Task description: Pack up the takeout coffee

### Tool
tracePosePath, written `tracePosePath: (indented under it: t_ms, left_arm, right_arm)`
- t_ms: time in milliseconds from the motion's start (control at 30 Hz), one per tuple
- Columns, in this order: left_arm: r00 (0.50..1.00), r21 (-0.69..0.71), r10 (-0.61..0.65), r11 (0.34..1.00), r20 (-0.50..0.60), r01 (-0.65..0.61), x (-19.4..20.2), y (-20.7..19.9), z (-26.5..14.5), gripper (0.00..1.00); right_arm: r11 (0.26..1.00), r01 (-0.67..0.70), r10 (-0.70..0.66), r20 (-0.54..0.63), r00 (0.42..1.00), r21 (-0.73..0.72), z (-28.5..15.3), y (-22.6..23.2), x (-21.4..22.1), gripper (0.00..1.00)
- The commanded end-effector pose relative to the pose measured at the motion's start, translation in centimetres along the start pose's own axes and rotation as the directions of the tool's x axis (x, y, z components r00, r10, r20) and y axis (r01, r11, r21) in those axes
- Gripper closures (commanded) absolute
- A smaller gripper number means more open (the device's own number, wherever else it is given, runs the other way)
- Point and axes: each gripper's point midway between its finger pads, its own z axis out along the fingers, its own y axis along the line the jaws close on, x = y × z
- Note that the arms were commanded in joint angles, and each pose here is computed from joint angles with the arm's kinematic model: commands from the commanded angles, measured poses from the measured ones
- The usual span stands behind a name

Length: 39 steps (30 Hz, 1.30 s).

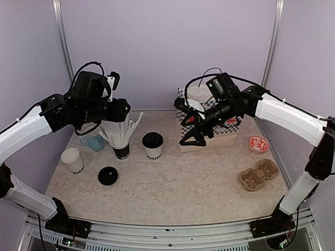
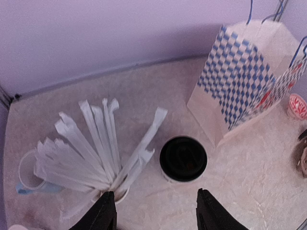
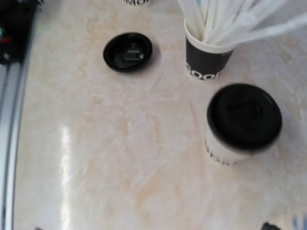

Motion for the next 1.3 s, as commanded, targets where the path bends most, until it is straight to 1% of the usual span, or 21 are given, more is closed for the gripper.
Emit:
tracePosePath:
  t_ms: [0,67,200,267,367,433,600,633,733,867,967,1100,1200,1267]
  left_arm:
    - [0.929,-0.069,-0.054,0.997,-0.366,0.031,11.2,1.8,-0.6,0.46]
    - [0.892,-0.107,-0.08,0.994,-0.446,0.036,14.2,2.6,-0.7,0.5]
    - [0.807,-0.139,-0.106,0.99,-0.581,0.031,19.7,3.3,-0.9,0.53]
    - [0.771,-0.153,-0.107,0.988,-0.628,0.012,21.9,3.7,-0.8,0.53]
    - [0.742,-0.169,-0.103,0.986,-0.662,-0.014,24.2,4.0,-0.1,0.51]
    - [0.744,-0.195,-0.105,0.98,-0.66,-0.036,24.8,4.3,0.5,0.5]
    - [0.745,-0.188,-0.091,0.981,-0.66,-0.046,25.6,3.8,1.8,0.5]
    - [0.75,-0.197,-0.092,0.979,-0.655,-0.053,25.3,3.8,1.9,0.51]
    - [0.757,-0.281,-0.114,0.955,-0.644,-0.096,24.2,5.1,1.1,0.54]
    - [0.781,-0.377,-0.148,0.918,-0.607,-0.119,22.0,7.3,-0.5,0.53]
    - [0.81,-0.46,-0.21,0.884,-0.548,-0.082,20.4,10.2,-1.5,0.5]
    - [0.83,-0.59,-0.307,0.807,-0.466,-0.033,18.5,15.5,-3.1,0.44]
    - [0.849,-0.642,-0.342,0.767,-0.402,0.005,16.9,18.3,-3.9,0.42]
    - [0.848,-0.654,-0.362,0.756,-0.386,0.026,16.8,20.0,-3.9,0.44]
  right_arm:
    - [0.992,0.028,-0.014,0.112,0.994,-0.124,-1.9,2.0,3.8,0.04]
    - [0.991,0.056,-0.042,0.114,0.993,-0.118,-1.7,3.0,5.7,0.04]
    - [0.991,0.071,-0.058,0.118,0.991,-0.109,-1.4,3.8,8.2,0.05]
    - [0.991,0.081,-0.067,0.122,0.99,-0.111,-1.3,4.2,9.0,0.06]
    - [0.991,0.09,-0.079,0.122,0.989,-0.095,-1.1,4.2,9.5,0.06]
    - [0.992,0.091,-0.081,0.114,0.99,-0.087,-0.9,4.0,10.0,0.06]
    - [0.991,0.095,-0.085,0.101,0.991,-0.098,-0.4,4.2,10.9,0.07]
    - [0.99,0.093,-0.083,0.099,0.992,-0.102,-0.3,4.3,11.0,0.07]
    - [0.99,0.092,-0.081,0.098,0.992,-0.11,-0.2,4.5,11.3,0.07]
    - [0.99,0.094,-0.084,0.094,0.992,-0.108,0.0,4.4,11.4,0.07]
    - [0.989,0.092,-0.082,0.088,0.993,-0.115,0.1,4.4,11.6,0.07]
    - [0.989,0.09,-0.08,0.084,0.993,-0.118,0.2,4.4,11.7,0.08]
    - [0.99,0.093,-0.085,0.08,0.993,-0.109,0.2,4.3,11.8,0.08]
    - [0.99,0.093,-0.086,0.075,0.994,-0.102,0.2,4.2,11.9,0.08]
